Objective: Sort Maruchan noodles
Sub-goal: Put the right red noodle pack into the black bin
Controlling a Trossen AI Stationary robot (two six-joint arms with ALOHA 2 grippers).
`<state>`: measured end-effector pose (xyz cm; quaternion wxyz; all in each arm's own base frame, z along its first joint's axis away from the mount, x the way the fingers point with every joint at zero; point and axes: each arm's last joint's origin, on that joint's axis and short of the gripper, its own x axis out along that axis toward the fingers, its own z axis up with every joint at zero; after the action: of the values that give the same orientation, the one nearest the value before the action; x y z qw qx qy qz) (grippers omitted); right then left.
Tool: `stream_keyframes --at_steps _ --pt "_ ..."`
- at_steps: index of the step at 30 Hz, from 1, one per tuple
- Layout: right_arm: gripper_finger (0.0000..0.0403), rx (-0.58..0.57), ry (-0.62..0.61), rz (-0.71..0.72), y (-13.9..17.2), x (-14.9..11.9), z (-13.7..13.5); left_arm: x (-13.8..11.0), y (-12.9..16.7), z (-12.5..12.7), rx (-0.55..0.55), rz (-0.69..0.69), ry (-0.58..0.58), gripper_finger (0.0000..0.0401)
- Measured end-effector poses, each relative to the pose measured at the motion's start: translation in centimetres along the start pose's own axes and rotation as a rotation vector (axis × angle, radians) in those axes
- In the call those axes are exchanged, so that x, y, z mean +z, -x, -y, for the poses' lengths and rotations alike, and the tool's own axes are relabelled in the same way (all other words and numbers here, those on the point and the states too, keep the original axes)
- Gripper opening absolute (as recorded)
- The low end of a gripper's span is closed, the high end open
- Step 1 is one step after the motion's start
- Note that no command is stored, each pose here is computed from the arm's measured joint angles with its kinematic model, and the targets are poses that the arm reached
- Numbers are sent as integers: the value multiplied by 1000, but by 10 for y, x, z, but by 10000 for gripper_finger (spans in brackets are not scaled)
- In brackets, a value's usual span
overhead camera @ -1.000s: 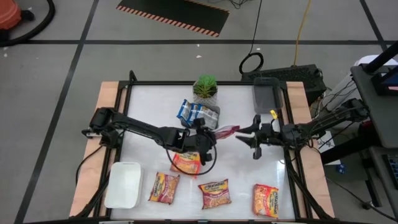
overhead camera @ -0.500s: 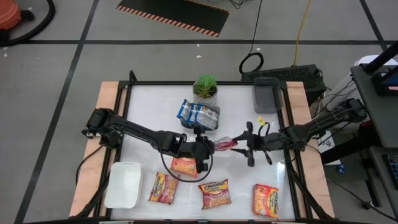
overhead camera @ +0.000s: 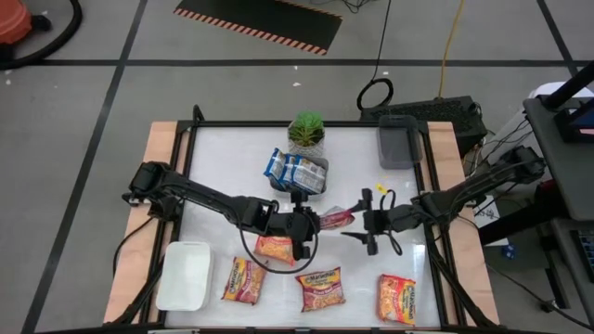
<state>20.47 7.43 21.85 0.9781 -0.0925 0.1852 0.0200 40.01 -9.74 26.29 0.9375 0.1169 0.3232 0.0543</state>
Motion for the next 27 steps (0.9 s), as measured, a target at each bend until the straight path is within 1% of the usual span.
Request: stream_keyframes --at_steps 4,7,10,14,16,19,23,27 --pt "271 -4 8 28 -2 2 0 0 0 0 3 2 1 118" --pt "270 -15 19 27 -2 2 0 1 0 0 1 5 2 118" --pt "269 -73 27 20 1 2 3 1 0 -1 -14 5 3 118" --pt "270 -67 15 50 8 7 3 -1 0 0 -20 -11 -3 118" --pt "279 -57 9 62 11 8 2 -1 0 0 -25 -14 -2 118" --pt "304 -56 -8 64 11 8 1 -1 0 0 -27 -14 -5 118" --pt "338 -66 -36 47 5 6 1 -1 0 1 -30 -15 -6 118" --pt "353 -17 -77 49 -4 4 3 -1 0 1 -46 -7 -3 118"
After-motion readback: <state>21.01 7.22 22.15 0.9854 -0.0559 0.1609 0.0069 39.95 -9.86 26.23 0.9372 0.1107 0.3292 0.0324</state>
